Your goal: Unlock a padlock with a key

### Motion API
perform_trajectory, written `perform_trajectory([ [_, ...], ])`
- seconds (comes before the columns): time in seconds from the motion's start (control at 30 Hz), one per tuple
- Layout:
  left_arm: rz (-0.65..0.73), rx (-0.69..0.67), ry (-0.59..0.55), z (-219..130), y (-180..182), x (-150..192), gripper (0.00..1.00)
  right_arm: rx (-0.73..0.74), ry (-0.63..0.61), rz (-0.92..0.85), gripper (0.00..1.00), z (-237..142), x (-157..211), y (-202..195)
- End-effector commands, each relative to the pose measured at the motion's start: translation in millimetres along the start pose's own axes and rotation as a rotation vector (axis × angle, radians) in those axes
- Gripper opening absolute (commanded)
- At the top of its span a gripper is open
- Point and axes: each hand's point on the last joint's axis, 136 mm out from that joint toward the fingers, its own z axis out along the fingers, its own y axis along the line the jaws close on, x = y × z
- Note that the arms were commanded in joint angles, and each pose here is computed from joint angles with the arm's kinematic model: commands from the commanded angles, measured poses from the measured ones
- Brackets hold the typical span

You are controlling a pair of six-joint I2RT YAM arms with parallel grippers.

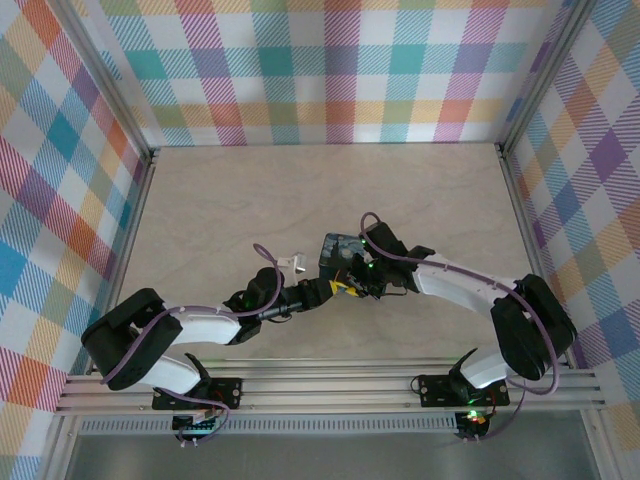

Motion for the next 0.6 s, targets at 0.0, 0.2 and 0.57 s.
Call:
perform_trajectory([
  [0.0,0.026,0.007,-0.006,7,-5,-2,0.34,-0.019,0.06,0.036,0.0,-5,13,0],
  [0.2,0.034,0.043,0.002,13,-14,0,0.28,-0.028,0.062,0.041,0.0,-7,13,3],
  [0.57,0.044,0.055,-0.008,9,-17,0,0.03,-0.056,0.07,0.066,0.0,-7,15,6],
])
